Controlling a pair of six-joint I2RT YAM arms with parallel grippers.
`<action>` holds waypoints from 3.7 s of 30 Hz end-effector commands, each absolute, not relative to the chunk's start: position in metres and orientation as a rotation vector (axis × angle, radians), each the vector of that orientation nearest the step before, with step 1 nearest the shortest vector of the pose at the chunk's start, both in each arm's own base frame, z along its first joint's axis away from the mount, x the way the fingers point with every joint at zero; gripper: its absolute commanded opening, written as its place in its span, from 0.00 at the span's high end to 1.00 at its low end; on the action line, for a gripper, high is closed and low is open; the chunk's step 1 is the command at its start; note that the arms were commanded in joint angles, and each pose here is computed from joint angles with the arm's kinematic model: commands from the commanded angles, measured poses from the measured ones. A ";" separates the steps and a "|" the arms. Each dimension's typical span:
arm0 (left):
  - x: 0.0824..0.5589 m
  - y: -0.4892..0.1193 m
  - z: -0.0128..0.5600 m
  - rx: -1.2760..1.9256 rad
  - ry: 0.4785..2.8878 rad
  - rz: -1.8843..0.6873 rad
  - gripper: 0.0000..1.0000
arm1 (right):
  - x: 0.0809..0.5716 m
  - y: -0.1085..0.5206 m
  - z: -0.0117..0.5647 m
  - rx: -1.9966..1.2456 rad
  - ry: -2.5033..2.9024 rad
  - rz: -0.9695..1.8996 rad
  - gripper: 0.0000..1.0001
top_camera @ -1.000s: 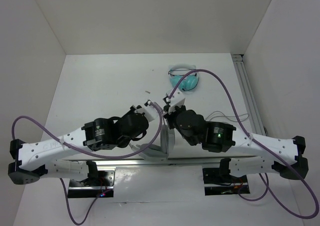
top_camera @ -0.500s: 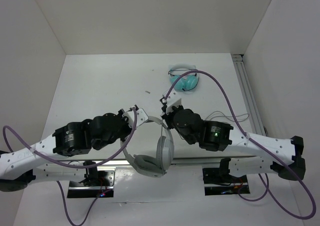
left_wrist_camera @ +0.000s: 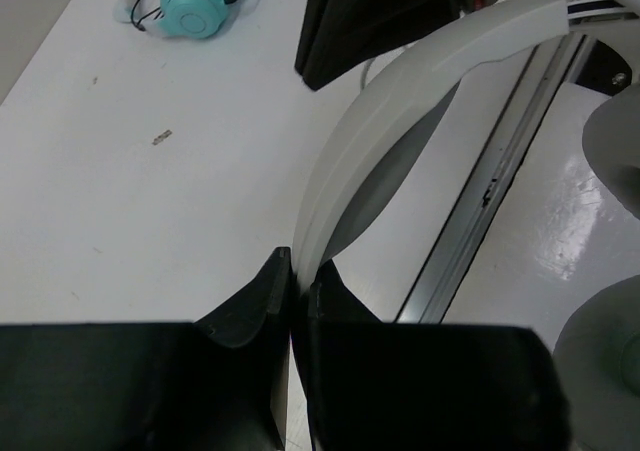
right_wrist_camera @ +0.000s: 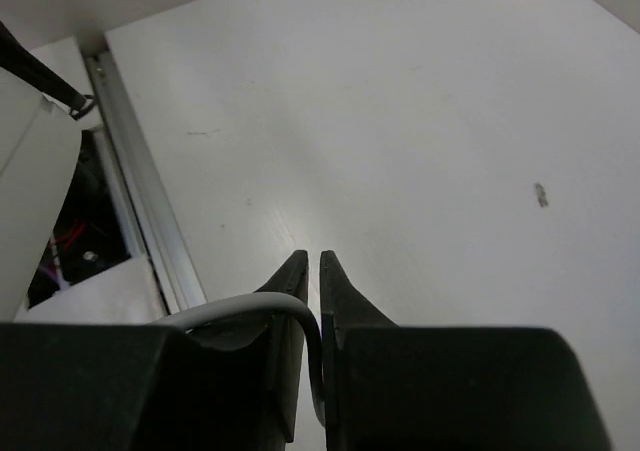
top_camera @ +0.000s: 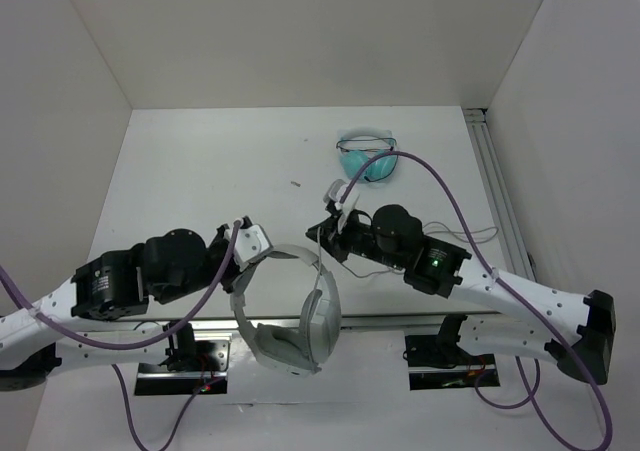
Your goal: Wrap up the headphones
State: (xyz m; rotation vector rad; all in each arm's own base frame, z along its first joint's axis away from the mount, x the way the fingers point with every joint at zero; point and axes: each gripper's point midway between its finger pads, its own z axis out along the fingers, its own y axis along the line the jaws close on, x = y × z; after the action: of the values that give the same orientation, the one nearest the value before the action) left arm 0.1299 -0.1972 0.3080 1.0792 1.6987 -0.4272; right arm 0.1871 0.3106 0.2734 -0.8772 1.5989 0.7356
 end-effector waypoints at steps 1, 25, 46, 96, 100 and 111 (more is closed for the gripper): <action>0.096 -0.228 0.382 1.013 1.475 -0.793 1.00 | 0.189 0.330 0.284 -0.904 1.507 0.848 0.84; 0.169 -0.154 0.434 0.185 1.638 -0.572 1.00 | 0.164 0.391 0.203 -0.864 1.484 1.287 0.56; 0.196 -0.057 0.447 -0.532 1.607 -0.268 1.00 | 0.110 0.413 0.143 -0.933 1.541 1.496 0.89; 0.258 0.015 0.330 -0.629 1.792 0.361 1.00 | 0.039 0.354 0.296 -1.171 1.509 0.739 1.00; 0.273 0.023 0.347 -0.698 1.779 0.345 1.00 | 0.020 0.353 0.260 -1.227 1.538 0.722 1.00; 0.307 0.039 0.334 -0.810 1.851 0.169 1.00 | 0.009 0.345 0.247 -1.246 1.539 0.712 1.00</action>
State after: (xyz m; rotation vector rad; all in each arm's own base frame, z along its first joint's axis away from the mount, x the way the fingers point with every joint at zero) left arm 0.2808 0.0408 0.2991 -0.7291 2.0166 0.3385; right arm 0.0168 0.3473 0.2327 -1.2738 1.5510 0.6564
